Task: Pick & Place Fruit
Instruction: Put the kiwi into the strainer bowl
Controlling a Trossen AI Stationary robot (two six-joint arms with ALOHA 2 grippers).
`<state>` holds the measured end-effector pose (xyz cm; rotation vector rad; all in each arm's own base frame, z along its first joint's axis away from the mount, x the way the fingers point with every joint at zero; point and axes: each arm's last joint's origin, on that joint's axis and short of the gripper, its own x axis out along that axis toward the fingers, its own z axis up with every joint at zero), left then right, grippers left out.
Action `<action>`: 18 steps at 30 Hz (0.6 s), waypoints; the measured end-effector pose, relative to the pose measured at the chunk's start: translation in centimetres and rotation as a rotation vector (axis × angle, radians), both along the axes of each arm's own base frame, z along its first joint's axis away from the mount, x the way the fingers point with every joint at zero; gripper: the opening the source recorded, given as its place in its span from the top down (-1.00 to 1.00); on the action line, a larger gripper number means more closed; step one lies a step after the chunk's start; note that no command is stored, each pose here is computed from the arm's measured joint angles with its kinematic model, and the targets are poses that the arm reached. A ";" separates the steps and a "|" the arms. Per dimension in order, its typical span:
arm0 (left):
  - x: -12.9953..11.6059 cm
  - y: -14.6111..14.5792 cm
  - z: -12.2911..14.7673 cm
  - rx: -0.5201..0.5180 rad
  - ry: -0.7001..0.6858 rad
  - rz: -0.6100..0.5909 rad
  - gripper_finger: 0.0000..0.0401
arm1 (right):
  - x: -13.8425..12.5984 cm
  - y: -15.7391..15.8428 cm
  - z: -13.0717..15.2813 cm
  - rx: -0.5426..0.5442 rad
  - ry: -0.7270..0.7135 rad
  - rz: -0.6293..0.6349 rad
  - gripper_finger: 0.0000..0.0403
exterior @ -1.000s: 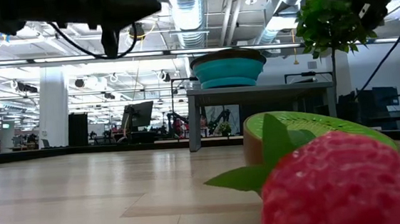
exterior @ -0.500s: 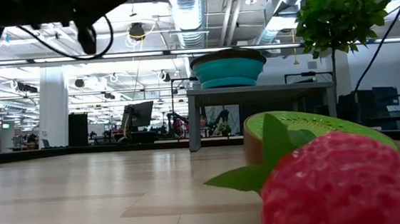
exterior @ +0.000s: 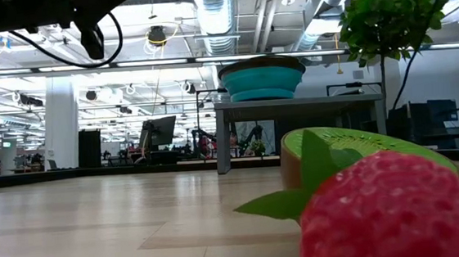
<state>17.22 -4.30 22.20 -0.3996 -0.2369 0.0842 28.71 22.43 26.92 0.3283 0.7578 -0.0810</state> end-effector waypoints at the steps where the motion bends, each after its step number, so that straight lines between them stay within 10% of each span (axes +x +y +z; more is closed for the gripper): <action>1: 0.0 0.0 0.0 0.000 0.000 0.000 0.99 | 0.4 0.3 -0.3 0.017 0.036 -0.003 1.00; 10: 0.0 0.0 0.0 0.004 0.001 0.001 0.99 | 1.8 1.3 -3.5 0.155 0.260 -0.246 1.00; 18: 0.0 -0.1 0.0 0.009 -0.001 -0.019 0.99 | 0.7 1.5 -3.6 0.061 0.260 -0.252 1.00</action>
